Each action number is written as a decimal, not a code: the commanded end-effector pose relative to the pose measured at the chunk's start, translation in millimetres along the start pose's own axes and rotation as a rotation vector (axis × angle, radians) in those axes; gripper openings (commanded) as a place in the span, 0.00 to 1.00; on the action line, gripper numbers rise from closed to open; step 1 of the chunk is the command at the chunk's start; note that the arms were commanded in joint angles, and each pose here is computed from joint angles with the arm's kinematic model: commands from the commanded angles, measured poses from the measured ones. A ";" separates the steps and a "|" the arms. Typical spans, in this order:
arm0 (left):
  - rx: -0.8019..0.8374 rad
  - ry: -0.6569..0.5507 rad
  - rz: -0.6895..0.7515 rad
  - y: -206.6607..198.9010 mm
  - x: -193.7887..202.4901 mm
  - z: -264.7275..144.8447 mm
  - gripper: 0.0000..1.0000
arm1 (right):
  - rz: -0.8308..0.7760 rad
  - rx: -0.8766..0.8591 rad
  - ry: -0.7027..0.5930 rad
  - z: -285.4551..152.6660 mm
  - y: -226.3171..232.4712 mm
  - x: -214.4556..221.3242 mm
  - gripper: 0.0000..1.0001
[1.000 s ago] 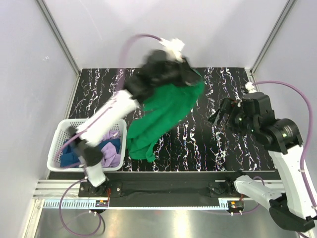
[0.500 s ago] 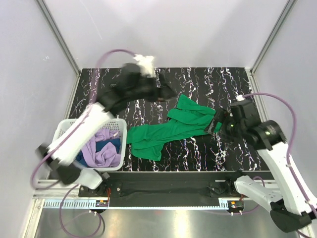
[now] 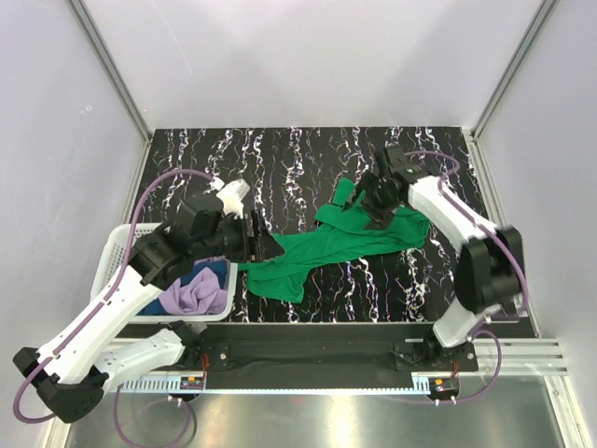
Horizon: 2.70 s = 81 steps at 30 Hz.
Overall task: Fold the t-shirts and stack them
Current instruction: Flatten the tshirt out
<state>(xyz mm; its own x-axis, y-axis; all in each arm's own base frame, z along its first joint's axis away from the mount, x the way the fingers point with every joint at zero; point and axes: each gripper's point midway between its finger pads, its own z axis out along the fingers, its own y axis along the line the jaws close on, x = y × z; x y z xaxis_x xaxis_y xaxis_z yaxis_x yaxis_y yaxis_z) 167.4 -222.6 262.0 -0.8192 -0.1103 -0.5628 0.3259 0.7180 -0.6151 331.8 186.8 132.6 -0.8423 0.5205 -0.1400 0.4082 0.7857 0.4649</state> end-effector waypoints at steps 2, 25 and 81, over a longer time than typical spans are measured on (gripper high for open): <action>0.012 -0.058 0.010 -6.1 -3.6 -29.4 0.71 | 0.150 -0.183 0.100 34.6 53.1 -6.5 0.82; -0.091 -0.018 0.030 15.6 7.0 -33.3 0.75 | 0.452 0.101 -0.078 99.5 -54.2 -70.5 0.13; -0.529 0.284 -0.158 148.5 15.7 148.6 0.57 | -0.243 0.036 -0.037 -31.5 -35.6 -50.7 0.65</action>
<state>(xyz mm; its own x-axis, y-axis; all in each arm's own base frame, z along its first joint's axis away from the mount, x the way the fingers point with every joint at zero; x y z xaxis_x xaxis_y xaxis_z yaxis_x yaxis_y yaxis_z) 249.4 -215.7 83.9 -0.9781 -0.0586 -0.1998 0.0015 0.9575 -0.2883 356.6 113.1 148.4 -0.8868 0.3233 -0.3302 0.2042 0.9151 0.3477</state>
